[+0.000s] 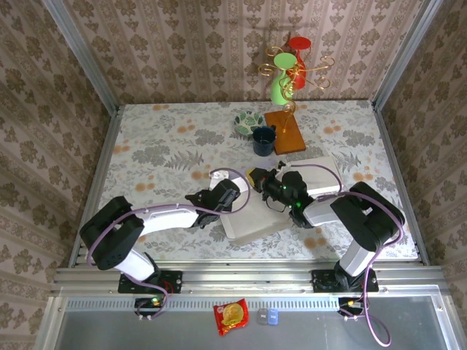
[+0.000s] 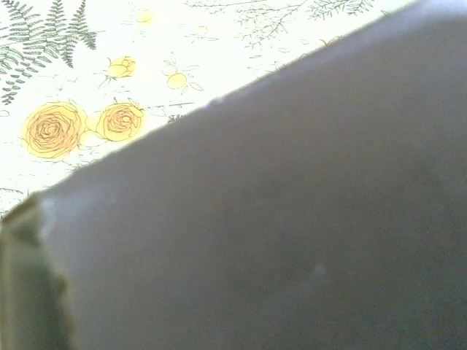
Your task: Fold the paper box
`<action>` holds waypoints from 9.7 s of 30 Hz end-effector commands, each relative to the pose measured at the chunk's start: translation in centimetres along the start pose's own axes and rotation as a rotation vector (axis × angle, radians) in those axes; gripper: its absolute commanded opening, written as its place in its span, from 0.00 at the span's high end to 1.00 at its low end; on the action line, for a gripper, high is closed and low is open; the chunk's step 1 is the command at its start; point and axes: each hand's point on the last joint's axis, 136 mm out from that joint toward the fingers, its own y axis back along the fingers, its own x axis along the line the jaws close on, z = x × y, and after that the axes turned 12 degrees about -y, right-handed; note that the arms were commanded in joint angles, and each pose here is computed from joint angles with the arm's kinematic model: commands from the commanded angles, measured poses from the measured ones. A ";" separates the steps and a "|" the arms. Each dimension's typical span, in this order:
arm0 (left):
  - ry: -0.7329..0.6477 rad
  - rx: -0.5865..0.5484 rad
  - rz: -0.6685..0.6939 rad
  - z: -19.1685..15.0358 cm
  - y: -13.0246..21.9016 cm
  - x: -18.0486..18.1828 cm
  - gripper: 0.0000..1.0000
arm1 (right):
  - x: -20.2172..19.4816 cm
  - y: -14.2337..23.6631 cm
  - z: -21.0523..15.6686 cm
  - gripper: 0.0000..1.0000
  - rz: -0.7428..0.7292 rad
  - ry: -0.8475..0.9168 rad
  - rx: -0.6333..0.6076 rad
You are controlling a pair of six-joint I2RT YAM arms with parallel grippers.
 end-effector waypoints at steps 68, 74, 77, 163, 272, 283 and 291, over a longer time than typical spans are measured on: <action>-0.038 -0.075 -0.735 7.7 2.6 4.1 1.00 | 10.6 13.0 3.5 0.59 -0.183 1.251 0.119; -0.027 -0.055 -0.818 7.7 2.8 3.1 1.00 | 12.0 11.4 0.6 0.60 -0.111 1.269 0.258; -0.024 -0.048 -0.824 7.6 2.7 2.9 1.00 | 12.4 11.1 -0.3 0.60 -0.100 1.282 0.294; 0.120 0.222 -0.551 7.3 1.6 1.7 1.00 | 10.5 9.1 8.3 1.00 -1.248 1.386 -0.525; 0.069 0.492 -0.189 -0.2 -2.5 3.3 0.86 | -6.1 8.7 7.5 1.00 -1.509 0.913 -0.132; 0.034 0.504 -0.137 -0.6 -2.4 3.6 1.00 | -6.6 8.6 7.3 1.00 -1.515 0.894 -0.119; 0.083 0.443 -0.238 2.1 -1.0 3.4 0.66 | -6.8 8.5 7.4 1.00 -1.520 0.877 -0.109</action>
